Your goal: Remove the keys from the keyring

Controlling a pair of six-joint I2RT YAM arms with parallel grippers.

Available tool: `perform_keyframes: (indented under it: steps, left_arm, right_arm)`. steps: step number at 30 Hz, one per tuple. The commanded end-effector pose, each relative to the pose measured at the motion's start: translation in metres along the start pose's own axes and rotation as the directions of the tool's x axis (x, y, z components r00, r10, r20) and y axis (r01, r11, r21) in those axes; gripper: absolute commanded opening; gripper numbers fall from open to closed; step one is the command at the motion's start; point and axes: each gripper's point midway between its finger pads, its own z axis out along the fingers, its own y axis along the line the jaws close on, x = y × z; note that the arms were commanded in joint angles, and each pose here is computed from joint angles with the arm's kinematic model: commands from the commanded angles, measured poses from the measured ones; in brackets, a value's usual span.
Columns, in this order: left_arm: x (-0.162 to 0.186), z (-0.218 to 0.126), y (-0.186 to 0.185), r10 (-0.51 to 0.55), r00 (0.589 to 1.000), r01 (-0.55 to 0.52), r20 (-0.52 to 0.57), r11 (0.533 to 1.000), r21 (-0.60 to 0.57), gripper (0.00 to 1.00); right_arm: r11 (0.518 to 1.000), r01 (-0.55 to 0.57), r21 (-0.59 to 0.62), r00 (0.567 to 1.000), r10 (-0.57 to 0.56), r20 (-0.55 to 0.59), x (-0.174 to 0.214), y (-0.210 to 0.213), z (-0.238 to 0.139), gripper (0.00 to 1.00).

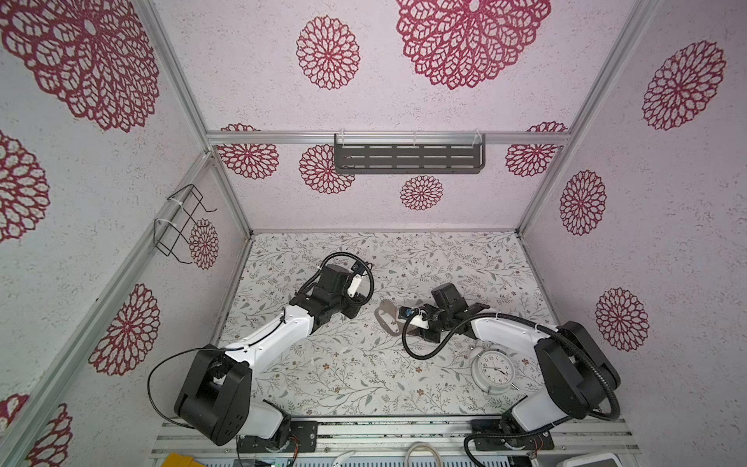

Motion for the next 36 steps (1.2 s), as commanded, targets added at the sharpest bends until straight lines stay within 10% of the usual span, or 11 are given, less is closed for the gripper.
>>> perform_keyframes:
  steps: [1,23,36]
  left_arm:
    - [-0.004,-0.003,-0.003,0.017,1.0,-0.017,0.016,1.0,0.007,0.53]
    - [-0.003,0.001,-0.001,0.027,1.0,-0.027,-0.002,1.0,-0.001,0.53]
    - [-0.002,0.003,0.0,0.025,1.0,-0.025,-0.007,1.0,-0.005,0.53]
  right_arm:
    - [0.999,-0.004,-0.043,1.0,0.005,0.028,-0.011,0.003,0.002,0.42]
    - [0.999,-0.052,-0.001,0.98,0.051,-0.192,0.022,-0.022,0.024,0.44]
    - [0.994,0.012,-0.107,0.996,-0.021,-0.084,0.001,0.004,0.013,0.43]
